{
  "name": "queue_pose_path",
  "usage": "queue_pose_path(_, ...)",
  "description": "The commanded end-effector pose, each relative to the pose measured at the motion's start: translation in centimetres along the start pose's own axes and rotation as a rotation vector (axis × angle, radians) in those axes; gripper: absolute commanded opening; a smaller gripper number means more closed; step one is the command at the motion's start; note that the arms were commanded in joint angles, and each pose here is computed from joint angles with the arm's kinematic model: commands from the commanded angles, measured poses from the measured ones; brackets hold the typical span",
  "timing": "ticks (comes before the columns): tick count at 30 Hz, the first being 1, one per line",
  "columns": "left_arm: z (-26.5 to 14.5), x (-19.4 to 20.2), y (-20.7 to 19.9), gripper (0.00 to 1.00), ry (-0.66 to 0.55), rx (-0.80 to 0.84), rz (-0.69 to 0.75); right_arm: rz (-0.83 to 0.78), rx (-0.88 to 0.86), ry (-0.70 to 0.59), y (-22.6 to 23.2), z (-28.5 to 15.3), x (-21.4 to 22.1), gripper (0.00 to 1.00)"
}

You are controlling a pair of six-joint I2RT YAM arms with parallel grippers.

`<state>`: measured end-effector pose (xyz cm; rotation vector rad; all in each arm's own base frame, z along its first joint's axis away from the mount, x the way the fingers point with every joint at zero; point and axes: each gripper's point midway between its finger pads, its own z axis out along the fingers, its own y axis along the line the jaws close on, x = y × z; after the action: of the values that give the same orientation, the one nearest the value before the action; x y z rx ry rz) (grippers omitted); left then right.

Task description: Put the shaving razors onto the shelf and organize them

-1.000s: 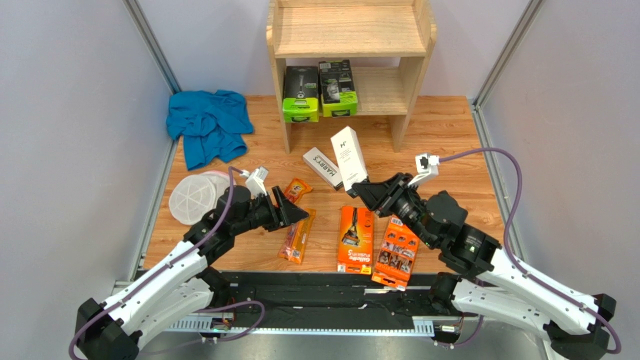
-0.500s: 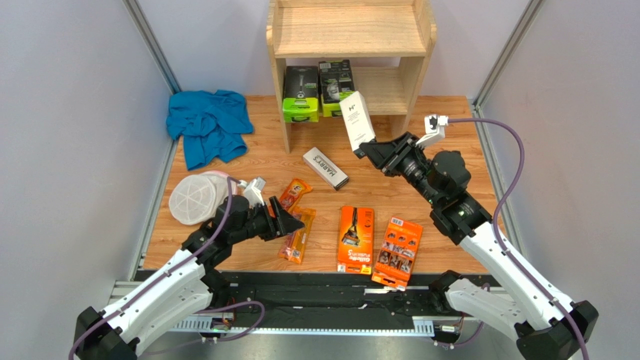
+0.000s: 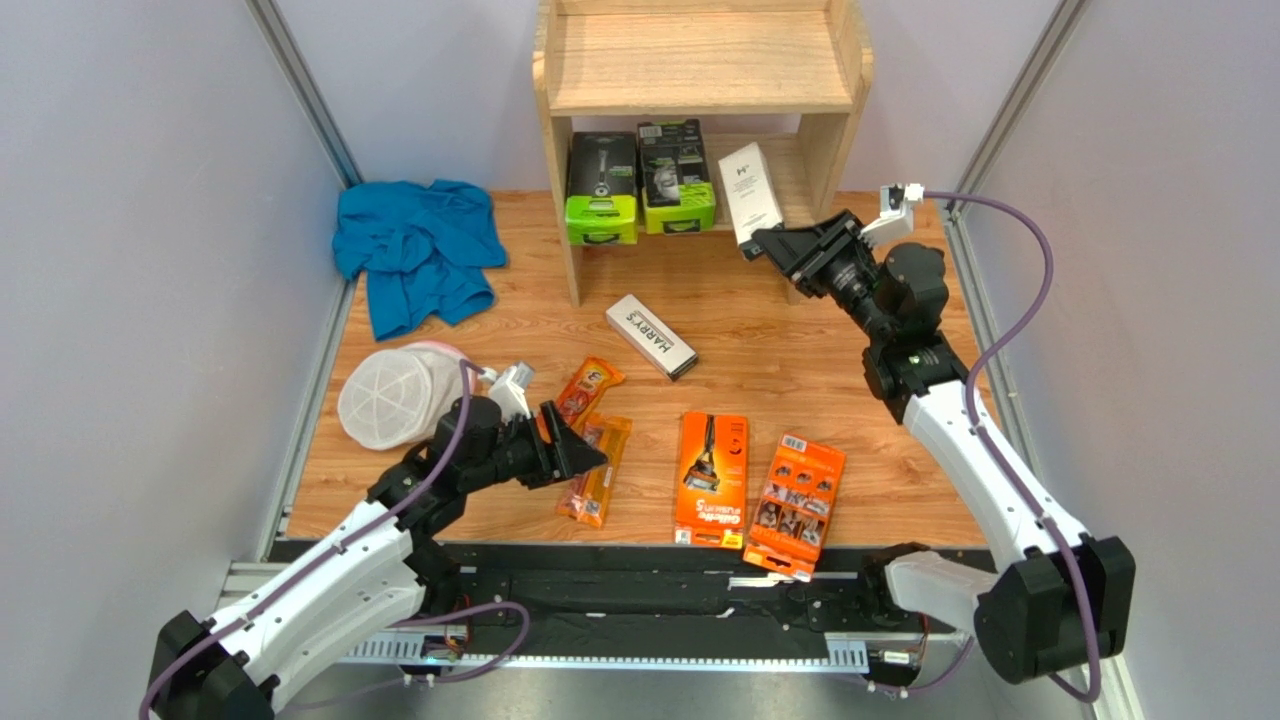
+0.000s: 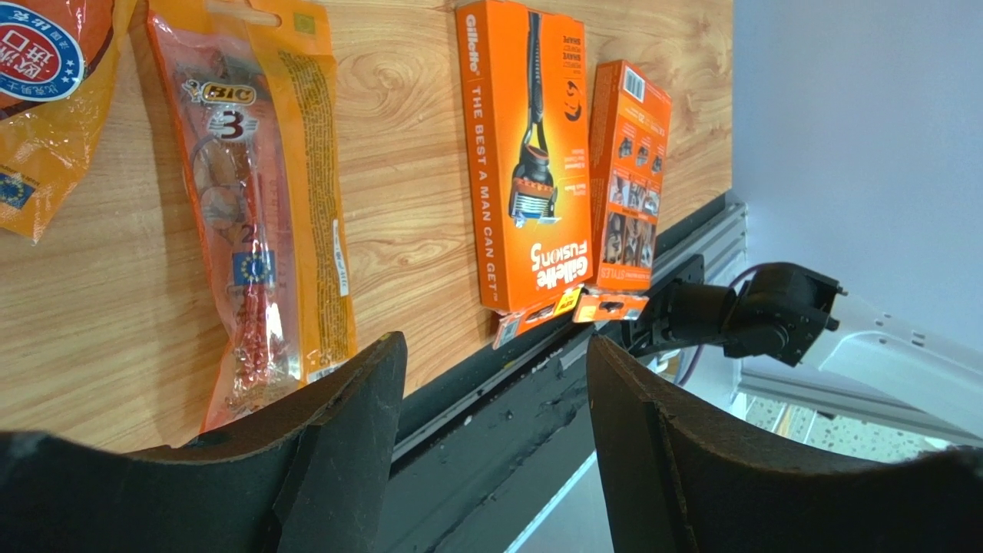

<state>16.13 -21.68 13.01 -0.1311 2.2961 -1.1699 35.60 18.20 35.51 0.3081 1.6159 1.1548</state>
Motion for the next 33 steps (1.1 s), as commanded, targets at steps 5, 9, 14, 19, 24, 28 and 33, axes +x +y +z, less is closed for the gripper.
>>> queue_pose_path(5, 0.2, 0.1, -0.1, 0.67, 0.011, 0.017, 0.025, 0.002, -0.134, -0.044, 2.1, 2.2, -3.5, 0.24)
queue_pose_path(9, 0.1, 0.2, -0.1, 0.67, 0.017, 0.019, 0.029, 0.041, -0.115, -0.042, 0.4, 3.4, -3.1, 0.25)
queue_pose_path(14, -0.1, 0.2, -0.4, 0.67, 0.015, 0.025, 0.034, 0.083, -0.089, -0.05, -2.0, 4.7, -2.6, 0.25)
queue_pose_path(19, -0.3, 0.3, -0.3, 0.67, 0.019, 0.021, 0.042, 0.129, -0.053, -0.042, -4.7, 6.1, -1.8, 0.25)
queue_pose_path(24, -0.3, 0.3, -0.3, 0.67, 0.023, 0.021, 0.041, 0.163, -0.035, -0.011, -6.4, 7.2, -0.6, 0.27)
queue_pose_path(28, -0.3, 0.4, -0.3, 0.66, 0.023, 0.023, 0.042, 0.188, -0.017, 0.013, -7.7, 7.8, 0.3, 0.3)
queue_pose_path(33, -0.4, 0.4, -0.4, 0.66, 0.024, 0.027, 0.043, 0.218, -0.007, 0.038, -9.0, 8.7, 1.2, 0.34)
